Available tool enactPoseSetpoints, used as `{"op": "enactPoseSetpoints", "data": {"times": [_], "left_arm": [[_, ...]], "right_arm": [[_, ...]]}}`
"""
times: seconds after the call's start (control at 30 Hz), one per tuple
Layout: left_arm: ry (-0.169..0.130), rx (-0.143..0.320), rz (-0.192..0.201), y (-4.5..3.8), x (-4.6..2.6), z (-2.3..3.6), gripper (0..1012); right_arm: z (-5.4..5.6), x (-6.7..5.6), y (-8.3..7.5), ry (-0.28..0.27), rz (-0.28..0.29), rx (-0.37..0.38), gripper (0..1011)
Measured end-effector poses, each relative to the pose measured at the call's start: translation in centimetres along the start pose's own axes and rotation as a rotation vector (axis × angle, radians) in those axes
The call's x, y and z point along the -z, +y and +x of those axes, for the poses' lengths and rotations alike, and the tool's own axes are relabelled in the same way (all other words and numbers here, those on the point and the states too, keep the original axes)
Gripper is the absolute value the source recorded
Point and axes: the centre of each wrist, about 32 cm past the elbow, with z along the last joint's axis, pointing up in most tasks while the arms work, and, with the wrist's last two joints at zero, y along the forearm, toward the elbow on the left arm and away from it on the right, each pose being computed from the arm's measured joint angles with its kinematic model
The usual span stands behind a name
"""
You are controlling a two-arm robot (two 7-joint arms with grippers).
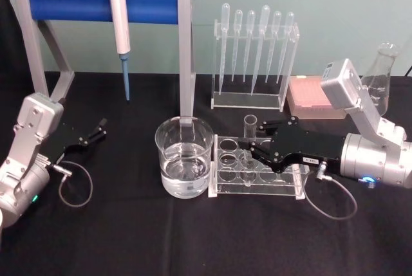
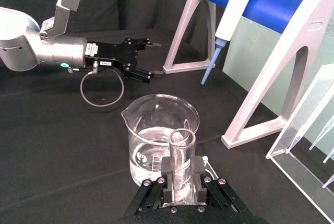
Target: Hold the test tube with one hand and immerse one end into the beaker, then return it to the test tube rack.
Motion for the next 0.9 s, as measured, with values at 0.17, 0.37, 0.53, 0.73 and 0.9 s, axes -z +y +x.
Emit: {"op": "enactPoseSetpoints", "data": {"times": [0.17,0.37,0.53,0.73,0.9], "left_arm": [[0.0,0.0,0.0,0.0,0.0,0.0,1000],[0.0,0.0,0.0,0.0,0.0,0.0,1000],[0.0,0.0,0.0,0.0,0.0,0.0,1000],[0.0,0.0,0.0,0.0,0.0,0.0,1000],[0.0,0.0,0.0,0.0,0.0,0.0,1000]], "right_arm": [[0.0,0.0,0.0,0.0,0.0,0.0,237],[0.2,0.0,-0.4,0.019,0.018,0.015,236],[0.5,-1.0,-1.1,0.04,0.06,0.031,236],[0.4,-2.2,-1.7,0.057,0.1,0.034,236],[0.4,-3.5,-2.1,0.063,0.119,0.041,236]]}}
